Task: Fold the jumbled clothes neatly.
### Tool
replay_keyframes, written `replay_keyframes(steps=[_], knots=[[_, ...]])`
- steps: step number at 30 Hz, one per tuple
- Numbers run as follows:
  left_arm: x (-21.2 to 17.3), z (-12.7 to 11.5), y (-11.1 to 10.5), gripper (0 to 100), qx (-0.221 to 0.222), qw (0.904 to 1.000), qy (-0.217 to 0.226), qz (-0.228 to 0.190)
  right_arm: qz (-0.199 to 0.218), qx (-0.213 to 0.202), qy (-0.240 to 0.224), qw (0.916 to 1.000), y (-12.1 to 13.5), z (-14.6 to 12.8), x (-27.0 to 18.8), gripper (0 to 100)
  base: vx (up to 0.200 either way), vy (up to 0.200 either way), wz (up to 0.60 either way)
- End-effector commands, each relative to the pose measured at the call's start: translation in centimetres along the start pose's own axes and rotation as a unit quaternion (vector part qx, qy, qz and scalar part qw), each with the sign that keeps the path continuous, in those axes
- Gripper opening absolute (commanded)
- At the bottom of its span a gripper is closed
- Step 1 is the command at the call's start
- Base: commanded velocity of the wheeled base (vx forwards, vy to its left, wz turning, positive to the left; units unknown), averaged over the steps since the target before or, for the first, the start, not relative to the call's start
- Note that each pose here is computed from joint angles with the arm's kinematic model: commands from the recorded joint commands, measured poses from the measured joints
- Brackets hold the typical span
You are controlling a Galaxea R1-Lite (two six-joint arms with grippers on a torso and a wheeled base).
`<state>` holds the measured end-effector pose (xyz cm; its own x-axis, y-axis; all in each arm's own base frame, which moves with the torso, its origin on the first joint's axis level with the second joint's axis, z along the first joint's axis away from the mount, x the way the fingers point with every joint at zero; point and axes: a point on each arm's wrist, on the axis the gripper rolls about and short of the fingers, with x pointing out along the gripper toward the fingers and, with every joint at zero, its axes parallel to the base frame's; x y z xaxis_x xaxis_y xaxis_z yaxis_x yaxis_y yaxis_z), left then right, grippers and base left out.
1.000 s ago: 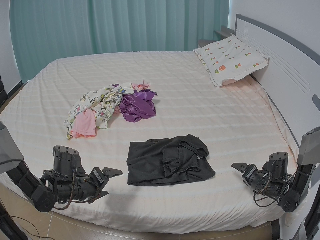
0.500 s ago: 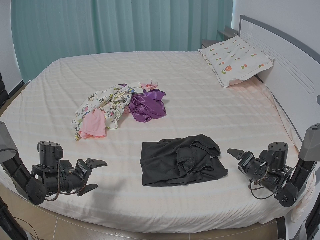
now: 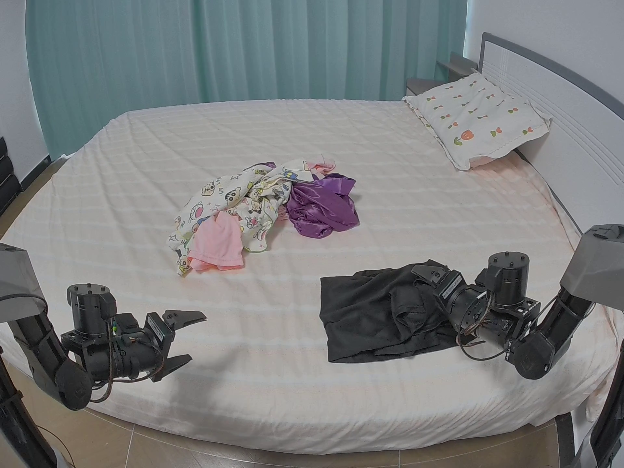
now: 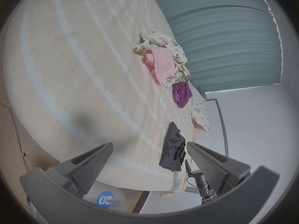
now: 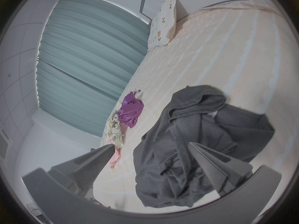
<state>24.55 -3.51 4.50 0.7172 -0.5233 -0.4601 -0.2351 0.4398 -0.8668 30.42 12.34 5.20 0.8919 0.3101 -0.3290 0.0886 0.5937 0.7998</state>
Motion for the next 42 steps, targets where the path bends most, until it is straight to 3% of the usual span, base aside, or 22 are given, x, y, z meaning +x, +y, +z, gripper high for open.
replay_keyframes(steps=[1, 9, 19, 23, 27, 34, 38, 42], knots=[[0.4, -0.7, 1.5, 100, -0.011, 0.9996, 0.014, 0.024, -0.017, 0.0, 0.005, 0.9998, -0.9, -0.7, 1.3, 100, 0.0, 0.0, 0.0], [0.5, -0.7, 1.6, 100, -0.009, 0.9996, 0.014, 0.023, -0.023, 0.014, -0.038, 0.9989, -1.9, 1.6, 3.2, 100, 0.0, 0.0, 0.0], [0.6, -0.7, 1.6, 100, -0.009, 0.9996, 0.014, 0.024, -0.045, 0.024, -0.055, 0.9972, -4.0, 2.7, 5.1, 100, 0.0, 0.0, 0.0], [0.6, -0.7, 1.6, 100, -0.01, 0.9996, 0.014, 0.024, -0.045, 0.034, -0.088, 0.9945, -4.7, 4.5, 5.9, 100, 0.0, 0.0, 0.0], [0.6, -0.7, 1.6, 100, -0.01, 0.9996, 0.014, 0.024, -0.043, 0.061, -0.147, 0.9864, -5.7, 6.9, 6.3, 100, 0.0, 0.0, 0.0], [0.6, -0.7, 1.6, 100, -0.01, 0.9996, 0.014, 0.024, -0.043, 0.069, -0.164, 0.9831, -5.9, 8.0, 5.5, 100, 0.0, 0.0, 0.0], [0.6, -0.7, 1.6, 100, -0.009, 0.9996, 0.014, 0.024, -0.045, 0.056, -0.156, 0.9852, -4.9, 7.7, 3.3, 100, 0.0, 0.0, 0.0], [0.6, -0.7, 1.6, 100, -0.009, 0.9996, 0.014, 0.024, -0.041, -0.002, -0.13, 0.9907, -3.1, 6.0, 1.6, 100, 0.0, 0.0, 0.0]])
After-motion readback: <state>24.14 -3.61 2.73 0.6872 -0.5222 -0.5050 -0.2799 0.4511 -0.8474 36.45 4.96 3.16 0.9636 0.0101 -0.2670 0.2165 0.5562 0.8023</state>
